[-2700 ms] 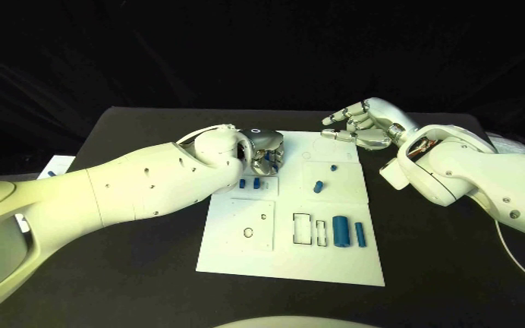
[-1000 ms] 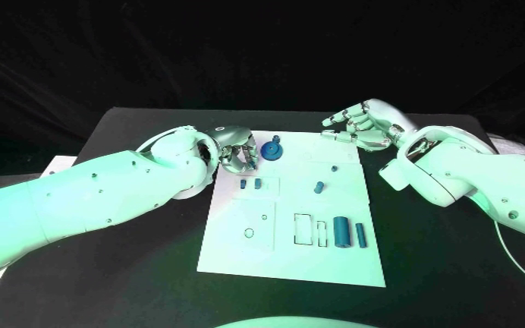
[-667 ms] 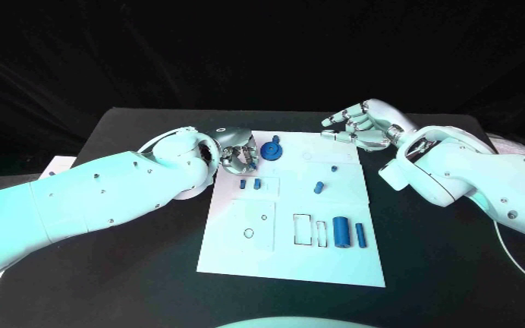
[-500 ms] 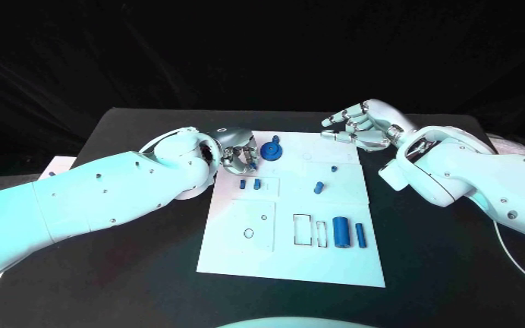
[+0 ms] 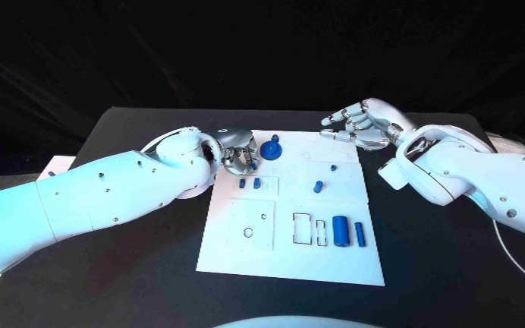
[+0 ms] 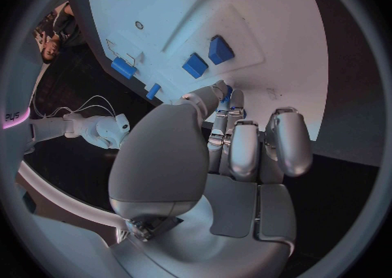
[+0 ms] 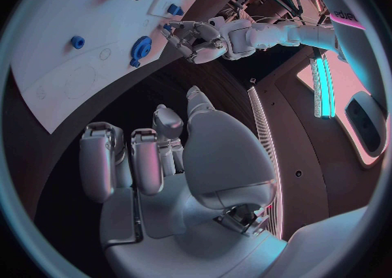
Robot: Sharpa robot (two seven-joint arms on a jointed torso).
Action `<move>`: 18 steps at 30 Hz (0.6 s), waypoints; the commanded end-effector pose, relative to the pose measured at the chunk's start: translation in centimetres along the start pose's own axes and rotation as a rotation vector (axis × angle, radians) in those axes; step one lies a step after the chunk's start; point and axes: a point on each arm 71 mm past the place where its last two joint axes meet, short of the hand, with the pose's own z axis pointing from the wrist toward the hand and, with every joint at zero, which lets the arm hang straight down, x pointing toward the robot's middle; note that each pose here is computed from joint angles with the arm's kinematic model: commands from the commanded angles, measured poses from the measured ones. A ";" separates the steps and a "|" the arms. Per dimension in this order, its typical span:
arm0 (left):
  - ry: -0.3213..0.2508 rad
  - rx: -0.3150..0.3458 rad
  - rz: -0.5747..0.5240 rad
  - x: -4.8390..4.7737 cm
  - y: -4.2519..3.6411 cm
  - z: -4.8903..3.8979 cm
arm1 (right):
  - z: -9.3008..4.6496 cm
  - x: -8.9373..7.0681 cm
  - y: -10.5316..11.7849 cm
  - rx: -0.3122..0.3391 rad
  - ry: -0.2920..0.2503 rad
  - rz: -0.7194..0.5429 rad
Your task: Assemble the parts on the task board
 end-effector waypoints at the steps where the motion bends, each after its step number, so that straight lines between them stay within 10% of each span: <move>1: 0.044 -0.011 0.006 0.54 0.01 0.00 | 0.0 0.1 0.1 -0.009 0.013 -0.001; 18: 0.042 -0.031 0.007 0.58 0.26 0.19 | 0.0 0.1 0.0 -0.008 0.013 -0.002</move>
